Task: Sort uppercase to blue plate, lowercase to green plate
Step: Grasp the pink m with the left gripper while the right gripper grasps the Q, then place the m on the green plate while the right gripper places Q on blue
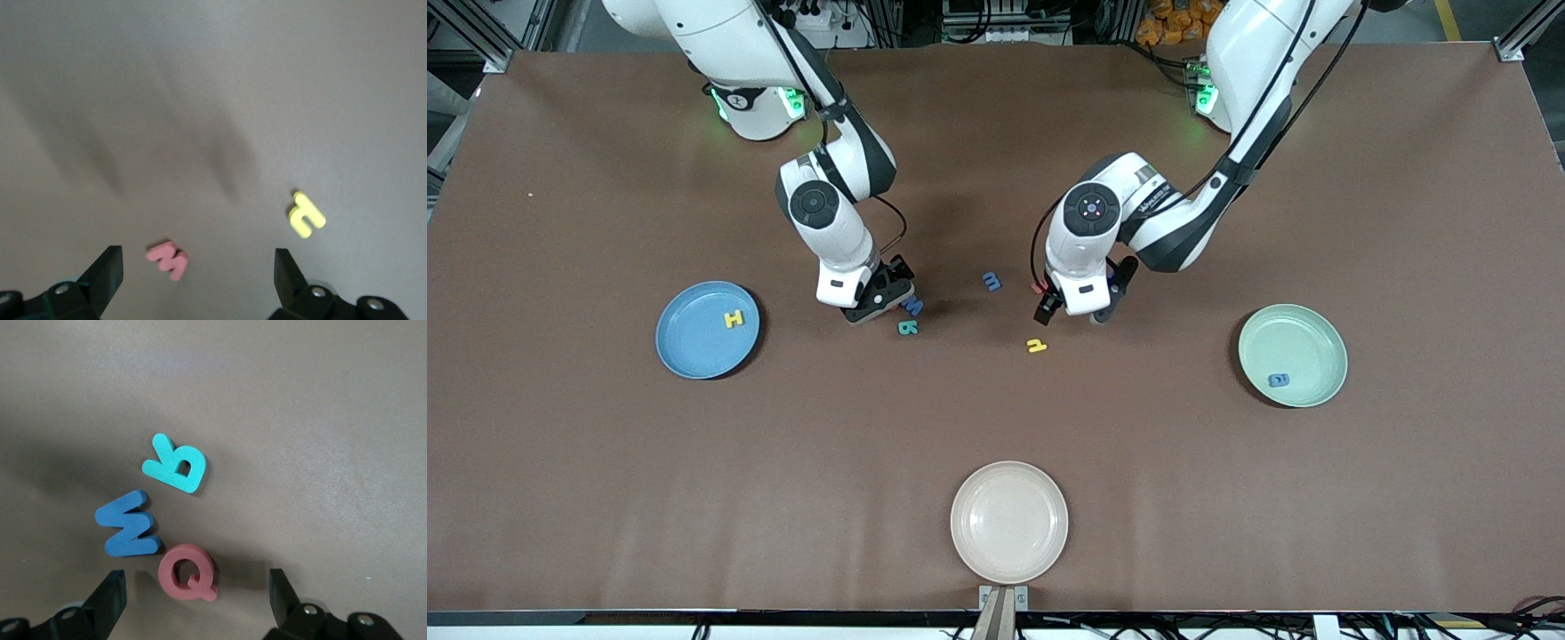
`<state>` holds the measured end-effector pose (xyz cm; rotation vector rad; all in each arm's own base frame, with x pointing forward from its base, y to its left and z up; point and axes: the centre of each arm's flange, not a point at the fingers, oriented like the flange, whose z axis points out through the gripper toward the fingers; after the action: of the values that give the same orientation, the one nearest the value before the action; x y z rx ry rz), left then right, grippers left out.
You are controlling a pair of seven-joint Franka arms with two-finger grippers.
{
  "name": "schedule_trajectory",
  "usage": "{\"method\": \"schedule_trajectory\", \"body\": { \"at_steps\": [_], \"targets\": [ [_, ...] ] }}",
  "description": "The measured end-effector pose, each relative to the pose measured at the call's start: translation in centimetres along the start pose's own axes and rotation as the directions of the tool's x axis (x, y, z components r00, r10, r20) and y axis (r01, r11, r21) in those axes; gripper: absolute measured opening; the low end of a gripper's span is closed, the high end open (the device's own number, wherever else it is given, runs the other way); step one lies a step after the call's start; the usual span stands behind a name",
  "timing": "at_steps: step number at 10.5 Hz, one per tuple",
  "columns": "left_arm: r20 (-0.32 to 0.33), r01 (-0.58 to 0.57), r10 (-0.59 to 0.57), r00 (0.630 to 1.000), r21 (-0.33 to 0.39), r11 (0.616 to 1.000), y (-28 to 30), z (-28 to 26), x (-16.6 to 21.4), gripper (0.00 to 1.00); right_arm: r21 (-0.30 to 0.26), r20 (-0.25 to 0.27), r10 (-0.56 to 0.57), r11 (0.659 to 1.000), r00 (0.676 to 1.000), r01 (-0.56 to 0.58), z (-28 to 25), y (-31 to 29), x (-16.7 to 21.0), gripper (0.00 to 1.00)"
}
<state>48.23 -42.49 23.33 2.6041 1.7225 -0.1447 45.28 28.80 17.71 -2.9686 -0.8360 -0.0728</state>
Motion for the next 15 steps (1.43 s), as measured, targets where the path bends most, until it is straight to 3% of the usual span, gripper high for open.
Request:
{"method": "schedule_trajectory", "body": {
  "at_steps": [1, 2, 5, 8, 9, 12, 15],
  "targets": [
    [0.007, 0.09, -0.091, 0.996, 0.002, 0.996, 0.6, 0.5, 0.4, 1.0, 0.0, 0.003, -0.005, 1.0, 1.0, 0.005, 0.2, 0.0, -0.1, 0.8],
    [0.012, 0.176, -0.176, 0.984, 0.006, 0.984, 1.1, 1.0, 0.7, 1.0, -0.001, 0.004, -0.006, 1.0, 1.0, 0.006, 0.4, 0.1, -0.2, 0.72],
    [0.025, 0.354, -0.354, 0.935, 0.009, 0.935, 1.5, 1.9, 0.2, 1.0, -0.002, 0.0, -0.006, 1.0, 1.0, 0.006, 0.4, 0.2, -0.1, 0.67],
    [0.016, 0.431, -0.431, 0.902, 0.026, 0.902, 0.5, 3.1, -2.8, 1.0, -0.004, -0.008, -0.008, 1.0, 1.0, 0.008, 0.3, 0.3, 0.0, 0.51],
    [0.004, 0.453, -0.453, 0.891, 0.03, 0.891, 0.1, 3.8, -3.7, 1.0, -0.002, -0.01, -0.011, 1.0, 1.0, 0.011, 0.2, 0.2, 0.1, 0.41],
    [-0.036, 0.533, -0.533, 0.845, -0.013, 0.846, 0.1, 4.9, -3.2, 1.0, -0.002, -0.012, -0.015, 1.0, 1.0, 0.015, 0.0, 0.2, 0.1, 0.37],
    [-0.064, 0.553, -0.555, 0.829, -0.044, 0.832, -0.3, 5.5, -3.2, 1.0, 0.004, 0.061, -0.06, 0.998, 0.996, 0.059, -1.4, 3.5, 1.7, 0.37]
  ]
}}
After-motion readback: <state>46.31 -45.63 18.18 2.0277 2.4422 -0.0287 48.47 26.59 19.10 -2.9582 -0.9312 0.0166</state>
